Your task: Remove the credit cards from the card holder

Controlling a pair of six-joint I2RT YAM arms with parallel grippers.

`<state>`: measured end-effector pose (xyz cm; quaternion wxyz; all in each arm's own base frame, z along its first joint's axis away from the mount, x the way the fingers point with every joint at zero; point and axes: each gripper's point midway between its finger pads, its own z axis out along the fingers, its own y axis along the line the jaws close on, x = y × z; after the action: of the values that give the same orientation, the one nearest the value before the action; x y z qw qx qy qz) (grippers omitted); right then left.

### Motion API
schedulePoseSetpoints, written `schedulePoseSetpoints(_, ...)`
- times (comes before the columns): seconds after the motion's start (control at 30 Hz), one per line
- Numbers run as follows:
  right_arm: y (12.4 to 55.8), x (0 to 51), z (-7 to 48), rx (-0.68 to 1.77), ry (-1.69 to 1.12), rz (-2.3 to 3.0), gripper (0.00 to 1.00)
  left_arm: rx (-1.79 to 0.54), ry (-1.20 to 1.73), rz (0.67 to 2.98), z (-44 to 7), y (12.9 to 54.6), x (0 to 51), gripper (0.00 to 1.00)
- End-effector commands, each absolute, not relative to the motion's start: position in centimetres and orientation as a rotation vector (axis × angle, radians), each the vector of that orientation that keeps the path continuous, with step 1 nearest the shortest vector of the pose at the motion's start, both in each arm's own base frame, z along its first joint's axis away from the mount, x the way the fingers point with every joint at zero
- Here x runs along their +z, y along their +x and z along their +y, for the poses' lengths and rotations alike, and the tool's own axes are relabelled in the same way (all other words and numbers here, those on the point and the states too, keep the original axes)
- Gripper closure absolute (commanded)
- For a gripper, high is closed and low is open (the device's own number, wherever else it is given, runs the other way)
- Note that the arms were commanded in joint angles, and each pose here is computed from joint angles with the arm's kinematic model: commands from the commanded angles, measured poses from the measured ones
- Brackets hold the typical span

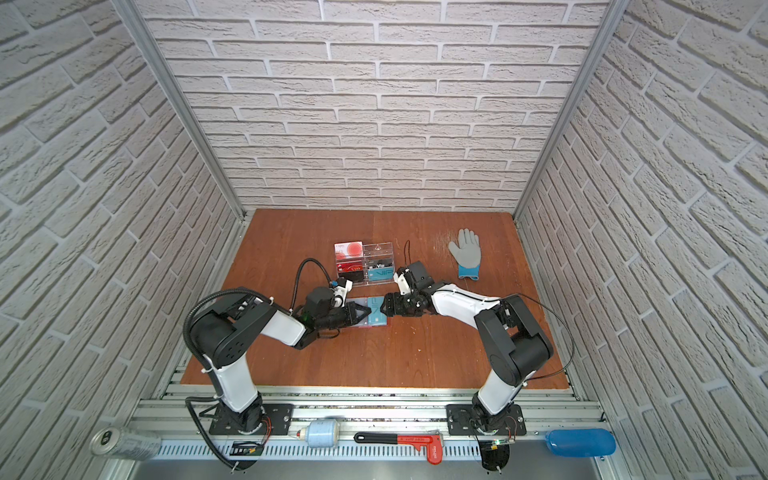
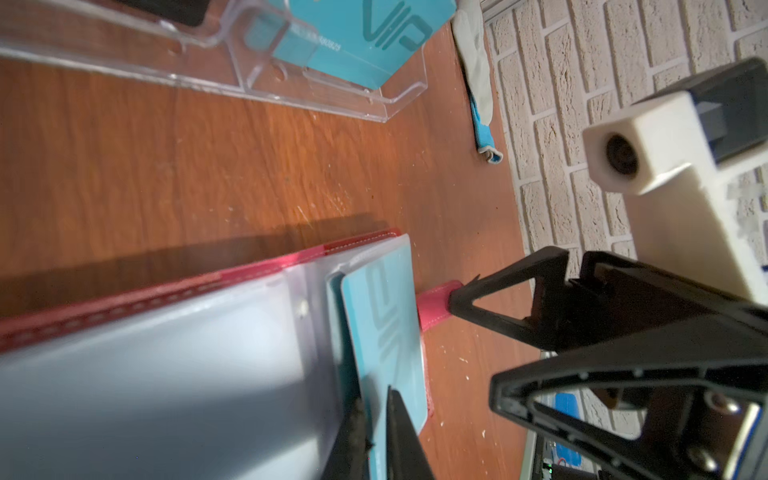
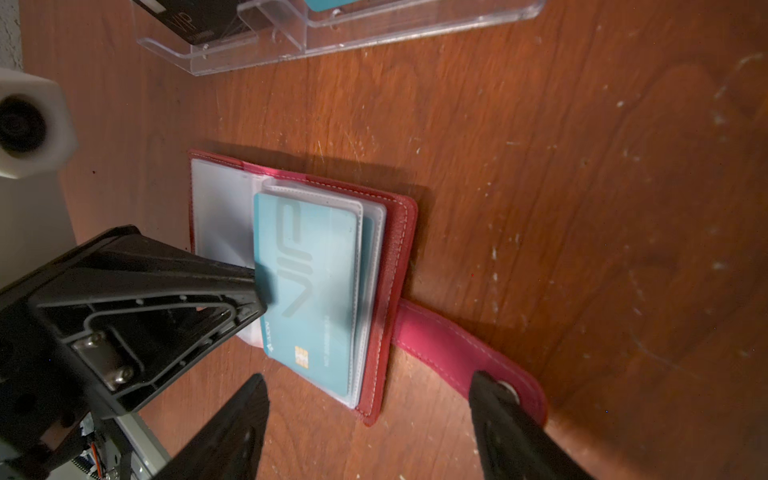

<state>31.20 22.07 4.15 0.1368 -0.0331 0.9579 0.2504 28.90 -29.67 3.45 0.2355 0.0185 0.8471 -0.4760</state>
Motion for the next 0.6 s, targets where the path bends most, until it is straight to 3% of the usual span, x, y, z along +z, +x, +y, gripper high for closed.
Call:
schedulePoseSetpoints(0.0,32.0,3.9,21.6,0.644,-0.087,2.769,0.22,-1.338,0.033,2.277,-29.7,29.4,3.6,0.85)
schedulePoseSetpoints(0.1,32.1,3.2,20.9,0.571,-0.072,2.794,0.25,-1.353,0.021,2.269,-29.7,29.6,3.6,0.84)
schedulePoseSetpoints(0.33,32.1,1.8,19.1,0.404,-0.052,2.851,0.44,-1.346,0.022,2.263,-29.5,29.7,3.9,0.83)
schedulePoseSetpoints(0.57,32.0,5.8,19.7,0.515,-0.094,2.710,0.45,-1.315,0.023,2.272,-28.9,29.6,3.9,0.83)
